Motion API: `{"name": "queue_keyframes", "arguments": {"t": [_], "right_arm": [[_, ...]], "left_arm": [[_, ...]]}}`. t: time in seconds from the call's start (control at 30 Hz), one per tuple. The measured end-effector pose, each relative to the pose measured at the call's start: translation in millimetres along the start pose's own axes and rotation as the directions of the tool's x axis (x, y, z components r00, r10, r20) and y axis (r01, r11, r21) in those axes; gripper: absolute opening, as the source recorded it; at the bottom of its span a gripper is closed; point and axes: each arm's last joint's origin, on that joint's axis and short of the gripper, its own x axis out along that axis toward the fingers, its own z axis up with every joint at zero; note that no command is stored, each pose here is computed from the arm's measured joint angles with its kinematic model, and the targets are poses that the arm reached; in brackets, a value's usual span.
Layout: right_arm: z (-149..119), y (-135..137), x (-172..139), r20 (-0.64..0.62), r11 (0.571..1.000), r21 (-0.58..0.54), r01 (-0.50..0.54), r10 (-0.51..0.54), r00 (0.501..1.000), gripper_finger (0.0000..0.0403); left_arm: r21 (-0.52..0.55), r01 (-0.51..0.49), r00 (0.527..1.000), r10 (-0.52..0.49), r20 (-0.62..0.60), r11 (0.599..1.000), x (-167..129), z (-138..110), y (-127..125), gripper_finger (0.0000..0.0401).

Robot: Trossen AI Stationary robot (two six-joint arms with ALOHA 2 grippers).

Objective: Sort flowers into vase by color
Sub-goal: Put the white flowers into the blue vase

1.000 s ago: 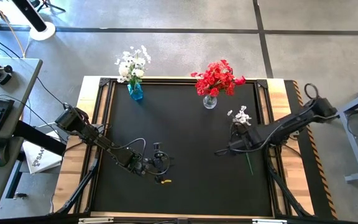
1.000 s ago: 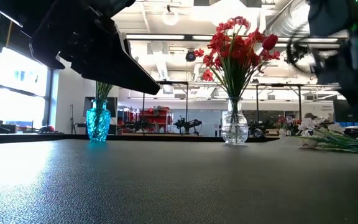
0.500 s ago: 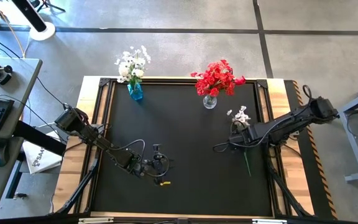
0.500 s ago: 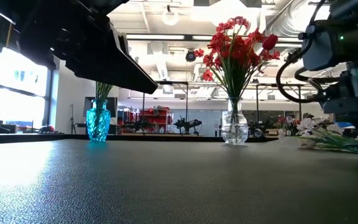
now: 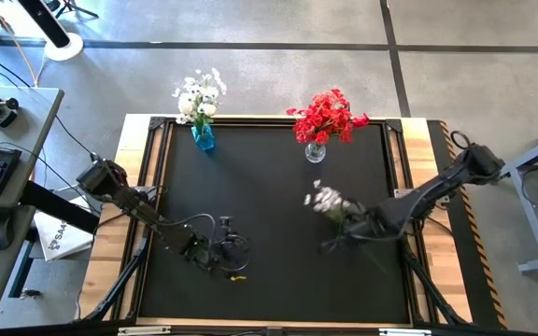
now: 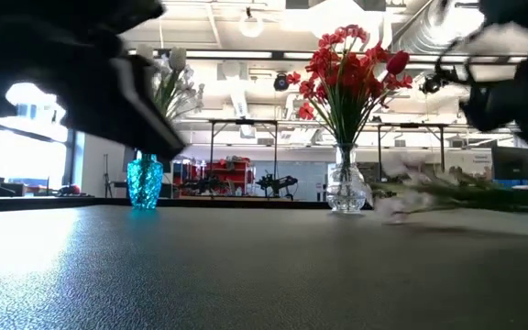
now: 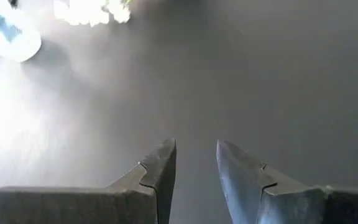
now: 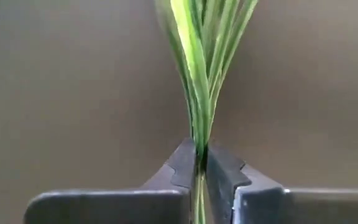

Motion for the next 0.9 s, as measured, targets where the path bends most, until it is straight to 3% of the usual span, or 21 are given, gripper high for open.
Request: {"name": "queue_keyframes", "arguments": {"t": [0.07, 0.1, 0.17, 0.23, 0.33, 0.4, 0.57, 0.67, 0.73, 0.9], "right_arm": [[-11, 18, -6, 0.051, 0.983, -0.109, -0.147, 0.153, 0.987, 0.0009], [-17, 29, -9, 0.088, 0.954, -0.179, -0.239, 0.257, 0.962, 0.0006], [-27, 46, -17, 0.194, 0.865, -0.336, -0.373, 0.451, 0.871, 0.0005], [-36, 61, -23, 0.308, 0.763, -0.488, -0.425, 0.606, 0.734, 0.0007], [-45, 81, -31, 0.415, 0.639, -0.674, -0.371, 0.743, 0.525, 0.0005], [-47, 94, -31, 0.445, 0.578, -0.766, -0.283, 0.793, 0.416, 0.0004], [-35, 124, -27, 0.405, 0.416, -0.904, -0.102, 0.907, 0.112, 0.0004], [-23, 138, -20, 0.354, 0.354, -0.935, -0.008, 0.935, -0.028, 0.0004], [-13, 148, -18, 0.331, 0.336, -0.941, 0.038, 0.938, -0.098, 0.0004], [10, 173, -12, 0.362, 0.374, -0.925, 0.074, 0.923, -0.130, 0.0003]], "left_arm": [[0.012, 0.004, 0.999, -0.003, -0.051, 1.000, -11, -6, -1, 0.0106], [0.024, 0.012, 0.998, -0.010, -0.065, 1.000, -18, -9, -3, 0.0106], [0.068, 0.034, 0.996, -0.028, -0.084, 0.997, -32, -14, -9, 0.0106], [0.115, 0.062, 0.995, -0.052, -0.086, 0.991, -44, -20, -16, 0.0106], [0.120, 0.080, 0.997, -0.078, -0.026, 0.990, -59, -27, -22, 0.0106], [0.072, 0.080, 0.995, -0.083, 0.049, 0.994, -63, -31, -25, 0.0106], [-0.023, 0.150, 0.945, -0.137, 0.296, 0.988, -59, -34, -25, 0.0106], [-0.003, 0.195, 0.873, -0.172, 0.457, 0.981, -57, -26, -18, 0.0106], [0.004, 0.183, 0.826, -0.155, 0.542, 0.983, -56, -17, -11, 0.0106], [0.084, 0.143, 0.765, -0.164, 0.623, 0.986, -48, 3, 6, 0.0106]]}}
